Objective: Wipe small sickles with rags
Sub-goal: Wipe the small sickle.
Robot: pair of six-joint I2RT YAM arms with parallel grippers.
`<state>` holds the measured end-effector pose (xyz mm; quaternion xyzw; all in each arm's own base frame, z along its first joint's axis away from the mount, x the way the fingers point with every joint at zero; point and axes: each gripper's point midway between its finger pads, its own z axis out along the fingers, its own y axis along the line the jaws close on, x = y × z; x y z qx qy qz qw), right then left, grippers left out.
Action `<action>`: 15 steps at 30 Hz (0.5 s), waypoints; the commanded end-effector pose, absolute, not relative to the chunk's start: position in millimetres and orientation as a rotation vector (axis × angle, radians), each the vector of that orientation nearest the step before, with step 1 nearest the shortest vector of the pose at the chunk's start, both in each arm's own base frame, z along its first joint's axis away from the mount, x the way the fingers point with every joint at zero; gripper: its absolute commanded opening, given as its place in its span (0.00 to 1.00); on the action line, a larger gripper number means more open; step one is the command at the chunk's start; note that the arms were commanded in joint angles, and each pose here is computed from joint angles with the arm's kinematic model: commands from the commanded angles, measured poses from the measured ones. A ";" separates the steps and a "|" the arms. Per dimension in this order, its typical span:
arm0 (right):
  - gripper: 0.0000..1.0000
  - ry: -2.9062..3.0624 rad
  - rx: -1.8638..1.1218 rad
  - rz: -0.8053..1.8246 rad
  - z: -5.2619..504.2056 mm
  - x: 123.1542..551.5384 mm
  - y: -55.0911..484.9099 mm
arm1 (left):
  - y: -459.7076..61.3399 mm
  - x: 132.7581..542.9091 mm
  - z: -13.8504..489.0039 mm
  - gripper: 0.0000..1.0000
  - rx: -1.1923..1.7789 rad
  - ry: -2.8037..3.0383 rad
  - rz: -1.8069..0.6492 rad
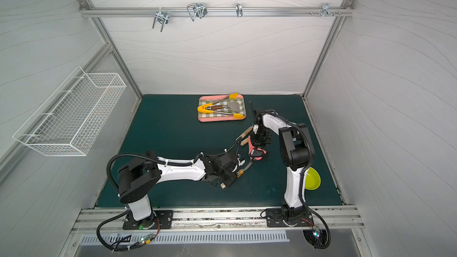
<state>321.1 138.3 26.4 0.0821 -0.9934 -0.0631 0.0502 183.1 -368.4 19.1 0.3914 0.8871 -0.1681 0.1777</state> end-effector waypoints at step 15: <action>0.05 -2.826 0.316 -0.103 -5.0 195.7 147.0 | -370.4 188.2 5.5 0.00 1.072 2.521 -0.432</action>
